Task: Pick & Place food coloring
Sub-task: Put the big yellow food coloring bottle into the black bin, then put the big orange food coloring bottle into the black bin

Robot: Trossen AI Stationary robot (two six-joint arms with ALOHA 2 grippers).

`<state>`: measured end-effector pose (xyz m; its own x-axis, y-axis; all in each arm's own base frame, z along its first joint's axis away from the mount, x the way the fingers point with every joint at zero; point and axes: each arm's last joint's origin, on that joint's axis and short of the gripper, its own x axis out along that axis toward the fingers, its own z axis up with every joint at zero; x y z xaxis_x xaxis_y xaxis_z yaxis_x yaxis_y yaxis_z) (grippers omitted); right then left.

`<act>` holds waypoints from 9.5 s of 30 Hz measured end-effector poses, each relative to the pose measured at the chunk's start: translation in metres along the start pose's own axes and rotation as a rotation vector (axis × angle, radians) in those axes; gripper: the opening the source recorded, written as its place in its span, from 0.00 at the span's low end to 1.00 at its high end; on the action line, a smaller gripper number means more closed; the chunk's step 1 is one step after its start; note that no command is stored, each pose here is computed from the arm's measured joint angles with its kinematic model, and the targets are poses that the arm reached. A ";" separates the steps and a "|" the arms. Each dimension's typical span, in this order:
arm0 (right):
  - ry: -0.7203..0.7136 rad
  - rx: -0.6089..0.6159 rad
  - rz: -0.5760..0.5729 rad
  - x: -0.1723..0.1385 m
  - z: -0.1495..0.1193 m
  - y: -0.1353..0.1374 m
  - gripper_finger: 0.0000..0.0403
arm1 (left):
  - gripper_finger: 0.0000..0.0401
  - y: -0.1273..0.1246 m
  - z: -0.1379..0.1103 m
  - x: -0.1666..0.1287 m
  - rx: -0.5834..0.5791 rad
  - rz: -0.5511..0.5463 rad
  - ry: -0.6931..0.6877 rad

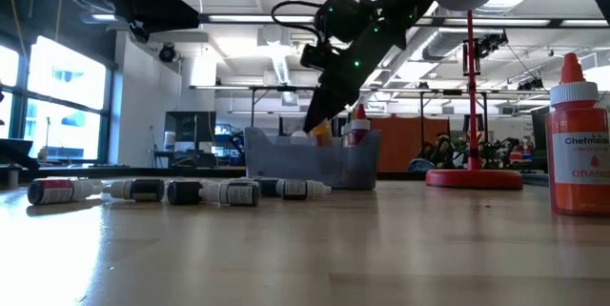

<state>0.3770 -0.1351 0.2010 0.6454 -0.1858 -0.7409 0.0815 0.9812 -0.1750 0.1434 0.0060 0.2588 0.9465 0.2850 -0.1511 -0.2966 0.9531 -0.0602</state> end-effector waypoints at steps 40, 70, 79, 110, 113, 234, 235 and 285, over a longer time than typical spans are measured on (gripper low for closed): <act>-0.079 -0.002 -0.118 -0.032 -0.004 -0.006 0.45 | 0.28 0.000 0.000 0.000 -0.030 -0.002 -0.002; 0.036 -0.359 0.424 -0.184 -0.048 0.223 0.31 | 0.28 0.001 -0.005 0.000 -0.060 0.004 0.050; -0.301 -0.221 0.485 -0.184 -0.107 0.229 0.33 | 0.28 0.000 -0.005 0.000 -0.098 0.002 0.050; -0.508 -0.040 0.506 -0.139 -0.216 0.206 0.46 | 0.28 0.001 -0.005 0.000 -0.143 0.010 0.047; -0.541 -0.014 0.506 -0.140 -0.214 0.206 0.41 | 0.28 0.001 -0.005 0.000 -0.143 0.010 0.045; -0.222 0.126 -0.135 -0.043 -0.044 0.053 0.30 | 0.28 0.002 -0.008 0.000 -0.130 0.037 0.079; -0.224 0.139 -0.116 -0.042 -0.044 0.051 0.30 | 0.28 0.002 -0.008 0.000 -0.130 0.037 0.079; -0.206 0.101 -0.056 -0.015 -0.055 0.044 0.31 | 0.28 -0.004 -0.032 0.087 -0.070 0.103 0.066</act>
<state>0.3291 -0.0918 0.1693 0.7783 -0.2356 -0.5820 0.1904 0.9718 -0.1388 0.2225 0.0239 0.2140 0.9006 0.3719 -0.2248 -0.4025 0.9089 -0.1089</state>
